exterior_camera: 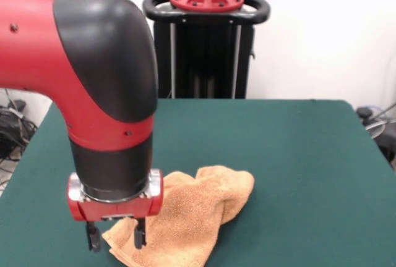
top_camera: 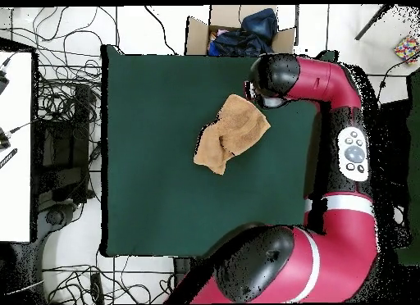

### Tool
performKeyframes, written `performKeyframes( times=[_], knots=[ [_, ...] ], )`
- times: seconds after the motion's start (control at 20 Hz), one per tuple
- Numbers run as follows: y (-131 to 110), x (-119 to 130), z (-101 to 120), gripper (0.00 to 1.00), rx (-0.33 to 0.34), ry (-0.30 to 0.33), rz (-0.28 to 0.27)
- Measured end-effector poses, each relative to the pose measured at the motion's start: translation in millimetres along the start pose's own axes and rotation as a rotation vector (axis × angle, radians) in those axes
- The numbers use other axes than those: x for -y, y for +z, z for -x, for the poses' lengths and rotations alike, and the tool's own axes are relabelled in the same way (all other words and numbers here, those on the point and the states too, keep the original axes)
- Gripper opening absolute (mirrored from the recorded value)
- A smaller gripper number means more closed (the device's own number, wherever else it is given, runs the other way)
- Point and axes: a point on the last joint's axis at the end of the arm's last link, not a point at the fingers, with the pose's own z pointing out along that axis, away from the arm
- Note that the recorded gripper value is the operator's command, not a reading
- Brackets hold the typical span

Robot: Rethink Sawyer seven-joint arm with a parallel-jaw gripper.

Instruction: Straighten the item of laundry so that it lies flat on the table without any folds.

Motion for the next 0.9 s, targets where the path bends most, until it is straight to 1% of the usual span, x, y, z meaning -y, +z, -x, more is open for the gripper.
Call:
performKeyframes(
  times=[0.2, 0.25, 0.3, 0.45, 0.5, 0.65, 0.9],
  knots=[
    [27.6, -15.9, -1.5, 1.00, -0.018, -0.019, 0.006],
    [31.5, -18.2, -1.9, 1.00, -0.019, -0.022, 0.007],
    [42.2, -25.0, -3.3, 1.00, -0.026, -0.030, 0.011],
    [53.9, -33.4, -5.2, 1.00, -0.036, -0.037, 0.020],
    [62.6, -41.3, -7.4, 1.00, -0.047, -0.044, 0.027],
    [66.3, -47.5, -7.8, 1.00, -0.052, -0.052, 0.029],
    [62.0, -51.4, -9.6, 1.00, -0.046, -0.062, 0.027]
  ],
)
